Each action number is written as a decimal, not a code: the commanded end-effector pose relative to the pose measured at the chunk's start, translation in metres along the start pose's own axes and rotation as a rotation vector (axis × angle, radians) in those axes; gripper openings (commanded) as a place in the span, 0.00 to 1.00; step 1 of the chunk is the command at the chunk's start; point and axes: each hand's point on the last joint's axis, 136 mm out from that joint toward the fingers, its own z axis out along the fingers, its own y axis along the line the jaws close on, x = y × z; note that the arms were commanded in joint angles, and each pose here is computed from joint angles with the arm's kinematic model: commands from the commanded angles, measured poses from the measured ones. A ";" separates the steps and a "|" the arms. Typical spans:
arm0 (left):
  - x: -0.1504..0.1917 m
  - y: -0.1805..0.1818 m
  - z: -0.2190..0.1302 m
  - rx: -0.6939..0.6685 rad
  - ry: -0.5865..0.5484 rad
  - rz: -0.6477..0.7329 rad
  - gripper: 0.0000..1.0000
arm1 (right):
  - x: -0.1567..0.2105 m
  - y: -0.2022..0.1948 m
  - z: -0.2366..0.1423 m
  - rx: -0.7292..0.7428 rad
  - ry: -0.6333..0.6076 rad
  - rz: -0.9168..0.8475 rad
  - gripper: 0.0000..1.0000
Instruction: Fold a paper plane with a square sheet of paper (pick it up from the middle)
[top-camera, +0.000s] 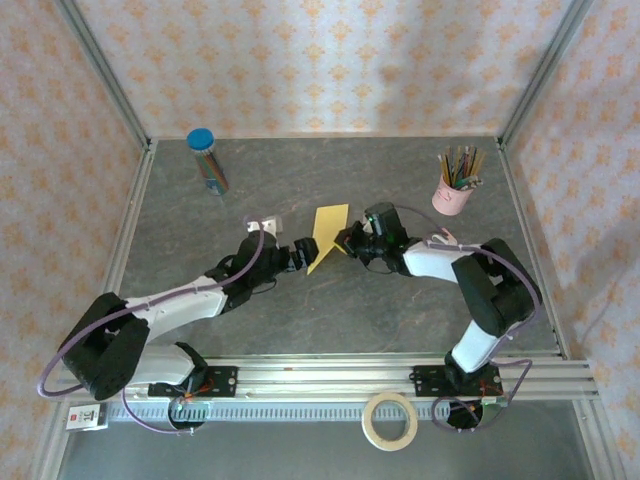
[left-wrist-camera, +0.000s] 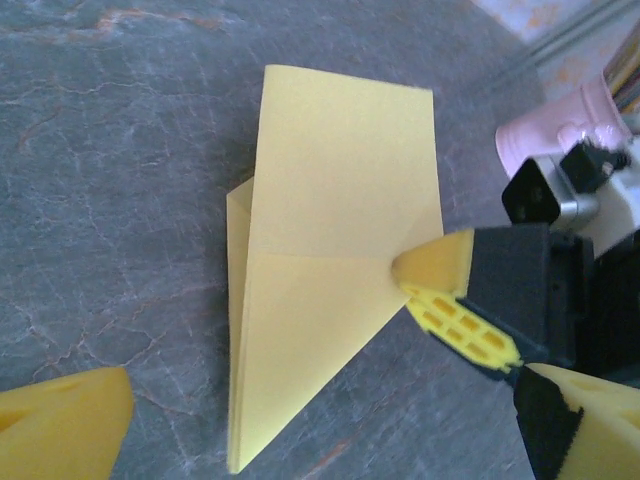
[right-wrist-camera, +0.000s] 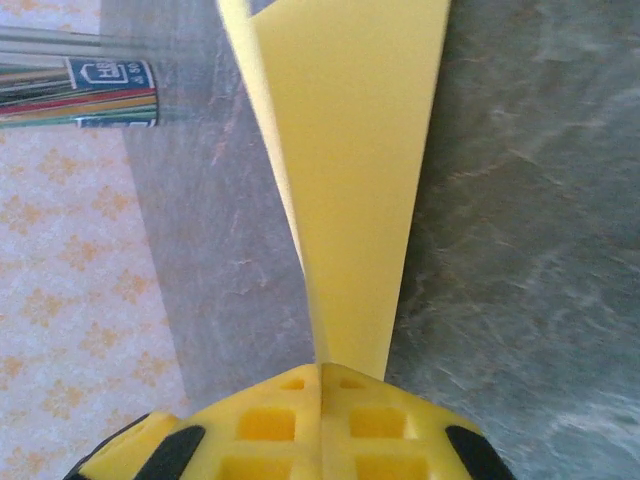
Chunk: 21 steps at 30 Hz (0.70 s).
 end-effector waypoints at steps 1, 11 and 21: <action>-0.007 -0.012 -0.002 0.005 -0.088 0.170 0.99 | 0.001 -0.009 -0.007 0.027 -0.014 0.035 0.04; 0.025 -0.031 0.026 -0.073 -0.035 0.556 0.88 | 0.004 -0.006 -0.004 0.011 0.028 0.088 0.04; 0.047 -0.031 0.061 -0.133 0.022 0.805 0.65 | 0.005 -0.008 -0.002 0.016 0.052 0.115 0.05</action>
